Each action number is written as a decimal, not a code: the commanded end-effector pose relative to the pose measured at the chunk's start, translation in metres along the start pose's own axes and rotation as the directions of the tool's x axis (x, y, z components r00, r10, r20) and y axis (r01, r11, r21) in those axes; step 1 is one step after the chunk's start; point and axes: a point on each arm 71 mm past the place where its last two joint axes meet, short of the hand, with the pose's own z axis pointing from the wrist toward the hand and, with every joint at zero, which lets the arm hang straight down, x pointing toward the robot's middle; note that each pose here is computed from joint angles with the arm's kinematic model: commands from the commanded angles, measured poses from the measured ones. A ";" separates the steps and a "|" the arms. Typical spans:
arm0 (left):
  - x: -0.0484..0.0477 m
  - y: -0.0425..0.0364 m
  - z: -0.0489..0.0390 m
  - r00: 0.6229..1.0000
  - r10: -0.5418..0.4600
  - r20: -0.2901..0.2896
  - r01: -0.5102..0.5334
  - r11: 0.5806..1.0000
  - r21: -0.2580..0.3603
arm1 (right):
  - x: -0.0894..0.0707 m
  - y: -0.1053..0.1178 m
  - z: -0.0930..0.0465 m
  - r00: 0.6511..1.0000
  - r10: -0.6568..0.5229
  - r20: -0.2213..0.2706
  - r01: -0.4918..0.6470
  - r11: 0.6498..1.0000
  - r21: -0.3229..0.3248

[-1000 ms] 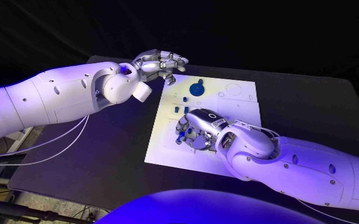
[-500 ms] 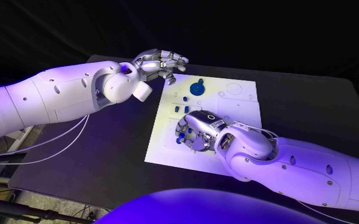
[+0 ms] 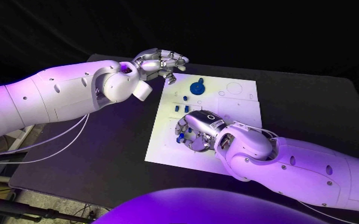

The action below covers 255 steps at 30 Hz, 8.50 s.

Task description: Assemble the parts on the task board

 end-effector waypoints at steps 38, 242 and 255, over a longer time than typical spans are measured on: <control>-0.0049 0.0036 -0.0050 1.000 0.001 -0.004 -0.001 1.000 -0.012 | -0.082 -0.108 -0.111 0.826 0.470 0.312 -0.560 0.751 0.351; 0.0024 0.0168 -0.0097 0.999 0.002 -0.050 -0.004 0.999 -0.047 | -0.008 -0.073 -0.102 0.972 0.228 0.061 -0.230 0.851 0.472; 0.0023 0.0169 -0.0096 0.999 0.001 -0.050 -0.004 0.999 -0.047 | -0.006 -0.074 -0.099 0.974 0.218 0.057 -0.219 0.851 0.478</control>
